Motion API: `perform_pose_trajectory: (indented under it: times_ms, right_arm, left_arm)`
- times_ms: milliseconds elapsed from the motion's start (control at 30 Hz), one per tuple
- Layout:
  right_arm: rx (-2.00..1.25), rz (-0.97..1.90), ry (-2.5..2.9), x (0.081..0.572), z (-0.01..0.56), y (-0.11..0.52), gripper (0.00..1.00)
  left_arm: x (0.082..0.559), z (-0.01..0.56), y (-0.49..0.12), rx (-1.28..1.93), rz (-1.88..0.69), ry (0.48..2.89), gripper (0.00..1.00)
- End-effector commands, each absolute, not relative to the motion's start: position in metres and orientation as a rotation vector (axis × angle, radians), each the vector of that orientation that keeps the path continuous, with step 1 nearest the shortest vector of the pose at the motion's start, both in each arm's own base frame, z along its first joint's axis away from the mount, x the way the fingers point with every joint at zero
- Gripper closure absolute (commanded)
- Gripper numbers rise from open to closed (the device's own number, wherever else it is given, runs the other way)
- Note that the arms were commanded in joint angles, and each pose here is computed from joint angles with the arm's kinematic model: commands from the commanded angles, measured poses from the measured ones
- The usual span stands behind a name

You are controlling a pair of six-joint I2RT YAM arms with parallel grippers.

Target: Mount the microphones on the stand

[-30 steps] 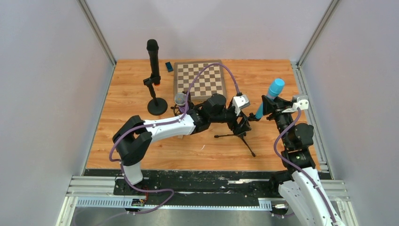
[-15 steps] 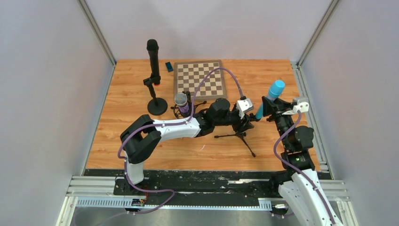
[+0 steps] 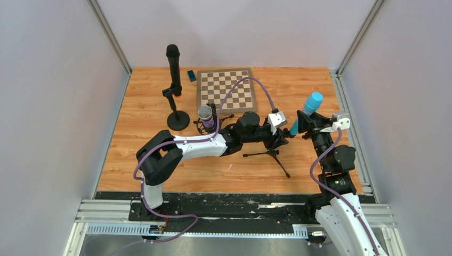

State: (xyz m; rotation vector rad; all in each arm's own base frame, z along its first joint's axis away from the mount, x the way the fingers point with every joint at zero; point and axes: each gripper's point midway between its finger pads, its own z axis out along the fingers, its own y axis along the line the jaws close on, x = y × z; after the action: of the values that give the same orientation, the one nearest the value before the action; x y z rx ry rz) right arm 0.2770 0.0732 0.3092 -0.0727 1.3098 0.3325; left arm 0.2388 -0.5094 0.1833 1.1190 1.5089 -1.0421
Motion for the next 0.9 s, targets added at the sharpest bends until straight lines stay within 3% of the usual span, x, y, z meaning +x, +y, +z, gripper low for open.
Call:
perform_pose_trajectory:
  times_ms: [0,867]
  right_arm:
    - [-0.118,0.386,1.517,0.275,0.245,0.087,1.00]
    - [-0.100,0.419,1.649,0.269,0.194,0.090,1.00]
  left_arm:
    - [0.237,0.214,-0.513,1.073,-1.072,1.431,0.99]
    - [0.242,0.213,-0.510,1.038,-1.054,1.462,1.00]
